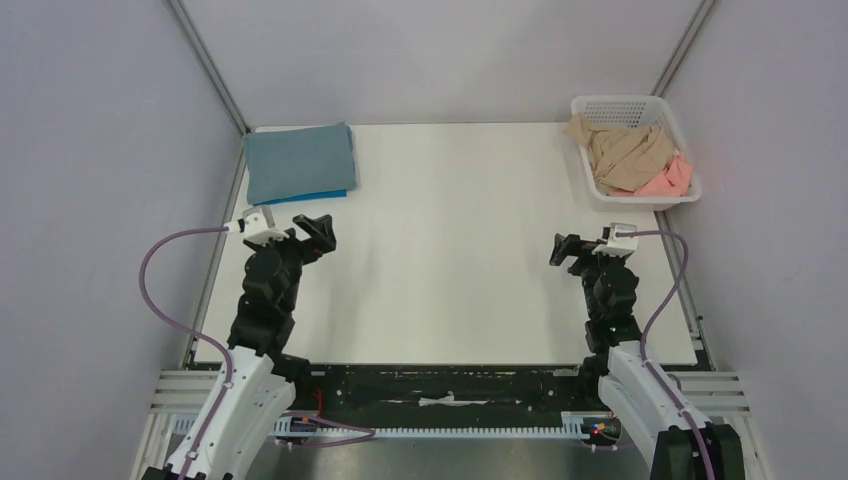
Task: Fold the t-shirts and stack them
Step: Grab crumpled tshirt from bin with the right arm
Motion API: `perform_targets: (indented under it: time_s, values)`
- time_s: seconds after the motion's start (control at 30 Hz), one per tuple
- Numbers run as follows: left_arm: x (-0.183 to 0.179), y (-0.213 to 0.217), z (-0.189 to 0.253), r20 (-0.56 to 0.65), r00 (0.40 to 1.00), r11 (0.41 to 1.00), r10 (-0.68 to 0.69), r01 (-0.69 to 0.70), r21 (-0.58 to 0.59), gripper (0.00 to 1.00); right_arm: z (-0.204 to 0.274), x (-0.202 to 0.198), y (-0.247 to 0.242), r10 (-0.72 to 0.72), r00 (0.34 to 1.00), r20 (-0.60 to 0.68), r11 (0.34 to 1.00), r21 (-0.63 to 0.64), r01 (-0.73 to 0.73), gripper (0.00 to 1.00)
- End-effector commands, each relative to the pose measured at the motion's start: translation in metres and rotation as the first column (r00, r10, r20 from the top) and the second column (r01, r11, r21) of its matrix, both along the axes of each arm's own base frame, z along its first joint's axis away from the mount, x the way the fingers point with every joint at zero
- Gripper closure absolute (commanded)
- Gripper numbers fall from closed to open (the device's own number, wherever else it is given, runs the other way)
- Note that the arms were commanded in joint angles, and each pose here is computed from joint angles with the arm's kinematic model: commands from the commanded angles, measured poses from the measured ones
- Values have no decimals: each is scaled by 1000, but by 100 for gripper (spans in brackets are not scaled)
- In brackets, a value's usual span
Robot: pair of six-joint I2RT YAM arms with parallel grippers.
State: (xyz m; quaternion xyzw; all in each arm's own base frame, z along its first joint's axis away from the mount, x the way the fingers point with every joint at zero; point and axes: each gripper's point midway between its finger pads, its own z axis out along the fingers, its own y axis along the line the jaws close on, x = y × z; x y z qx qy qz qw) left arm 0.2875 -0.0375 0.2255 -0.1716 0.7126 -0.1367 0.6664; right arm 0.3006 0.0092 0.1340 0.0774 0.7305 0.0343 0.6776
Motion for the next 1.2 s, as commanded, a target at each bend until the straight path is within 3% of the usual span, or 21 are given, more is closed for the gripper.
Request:
perform_targets:
  time_s: [0.0,0.1,0.23,0.33,0.4,0.5,0.73,0.97,1.17]
  values:
    - [0,5,32,86,996,1000,22,-23,7,0,49,12,2,0,993,115,1000,30,-3,2]
    - [0,5,32,79,997,1000,26,-26,-8,0,78,20,6,31,985,169,1000,-6,-30,2]
    - [1,8,32,63,997,999,42,-41,-14,0,117,44,-4,-44,985,168,999,20,42,2]
    - [1,7,34,51,998,999,38,-37,-10,0,133,76,-9,-72,995,69,996,-41,75,2]
    - [1,6,35,50,998,999,37,-37,-15,0,134,96,-28,-173,983,-54,982,-79,169,2]
    - [1,6,37,52,998,999,36,-35,-27,0,147,129,-56,-256,958,-133,961,-141,237,2]
    - [-1,7,29,28,998,998,51,-49,-46,0,129,192,-120,-341,898,-277,938,-158,308,2]
    - [7,7,19,-11,998,997,60,-61,-46,0,83,243,-162,-380,854,-356,925,-155,347,2]
    - [17,3,7,-66,996,998,53,-55,-35,0,40,271,-193,-467,792,-392,883,-247,398,1]
